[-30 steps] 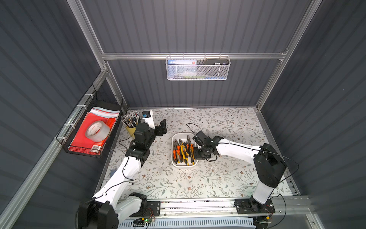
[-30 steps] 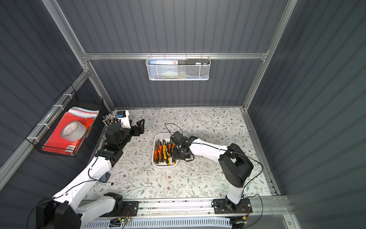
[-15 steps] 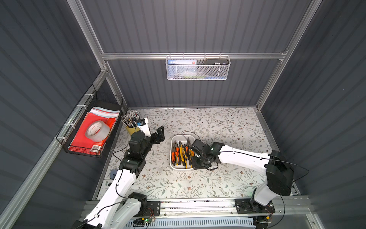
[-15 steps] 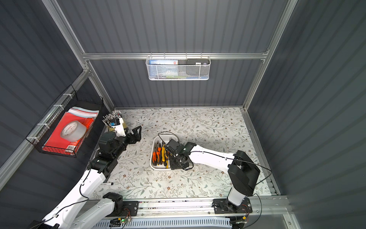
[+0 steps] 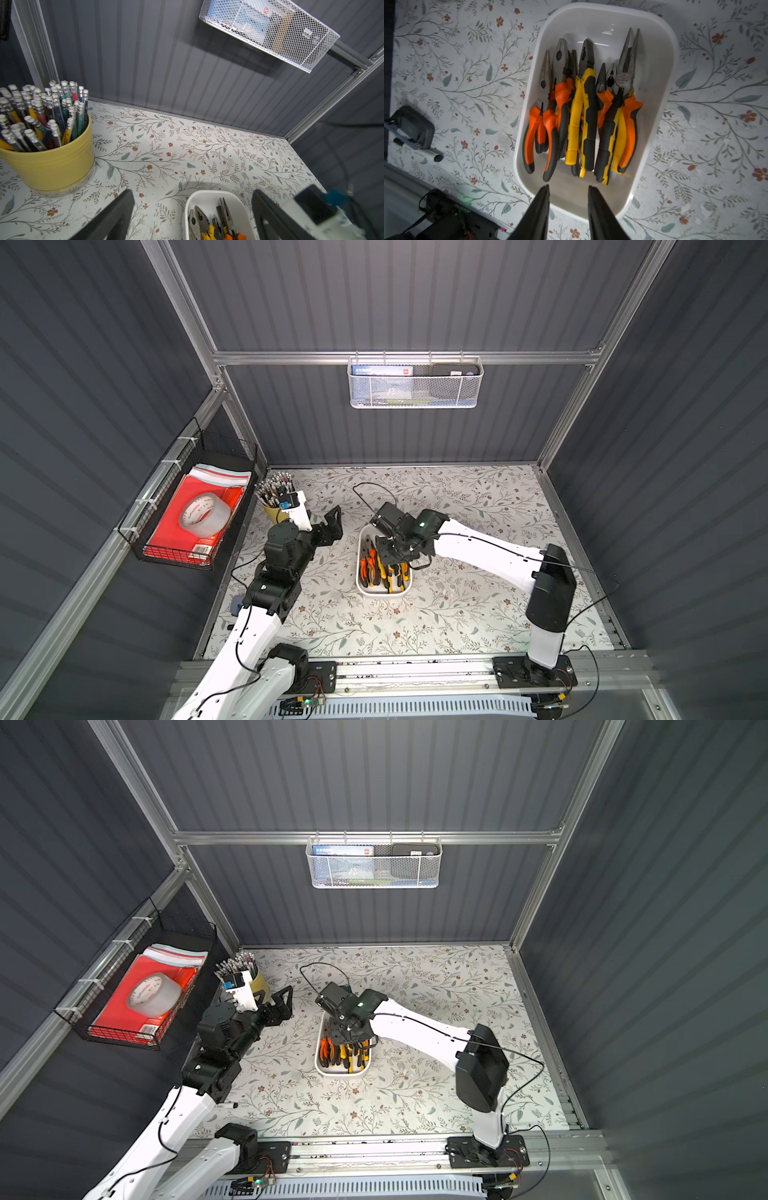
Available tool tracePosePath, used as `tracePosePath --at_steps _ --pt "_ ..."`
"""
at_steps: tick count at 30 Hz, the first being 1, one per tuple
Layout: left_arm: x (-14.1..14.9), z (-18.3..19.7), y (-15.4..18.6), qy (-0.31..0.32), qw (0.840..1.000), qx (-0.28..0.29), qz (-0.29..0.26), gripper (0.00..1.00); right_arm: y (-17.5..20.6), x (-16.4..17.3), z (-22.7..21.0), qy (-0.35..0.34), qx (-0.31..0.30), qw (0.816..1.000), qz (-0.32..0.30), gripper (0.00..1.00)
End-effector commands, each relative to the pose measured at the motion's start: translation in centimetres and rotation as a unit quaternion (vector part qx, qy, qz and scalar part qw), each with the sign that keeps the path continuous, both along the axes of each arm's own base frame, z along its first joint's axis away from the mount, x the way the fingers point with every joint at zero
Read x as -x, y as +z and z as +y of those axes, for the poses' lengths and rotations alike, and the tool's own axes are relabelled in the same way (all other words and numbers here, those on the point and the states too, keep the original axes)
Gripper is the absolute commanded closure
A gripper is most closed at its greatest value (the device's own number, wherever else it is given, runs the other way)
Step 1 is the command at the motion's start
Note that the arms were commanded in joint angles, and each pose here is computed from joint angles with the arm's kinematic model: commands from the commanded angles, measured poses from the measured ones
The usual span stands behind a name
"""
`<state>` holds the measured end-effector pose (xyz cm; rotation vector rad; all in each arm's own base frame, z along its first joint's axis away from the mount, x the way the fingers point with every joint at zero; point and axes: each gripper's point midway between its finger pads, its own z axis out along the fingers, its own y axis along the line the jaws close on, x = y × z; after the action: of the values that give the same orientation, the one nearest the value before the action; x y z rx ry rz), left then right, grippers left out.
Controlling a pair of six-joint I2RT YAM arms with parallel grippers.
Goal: Take the pliers out of the storage box
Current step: Pick up the pliers from the storage box.
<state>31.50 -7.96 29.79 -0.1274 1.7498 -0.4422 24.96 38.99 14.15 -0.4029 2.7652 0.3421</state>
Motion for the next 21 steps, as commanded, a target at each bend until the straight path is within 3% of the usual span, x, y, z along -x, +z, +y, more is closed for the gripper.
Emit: tracePosePath --at_steps 1,21 --pt "0.6 0.5 0.3 0.012 1.000 0.012 -0.008 0.08 -2.2 0.0 -1.7 -0.003 0.081 0.997 0.010 0.71" --pt "1.1 0.7 1.3 0.013 0.999 0.022 -0.026 0.07 -6.1 -1.5 -1.0 -0.004 0.163 0.987 0.008 0.71"
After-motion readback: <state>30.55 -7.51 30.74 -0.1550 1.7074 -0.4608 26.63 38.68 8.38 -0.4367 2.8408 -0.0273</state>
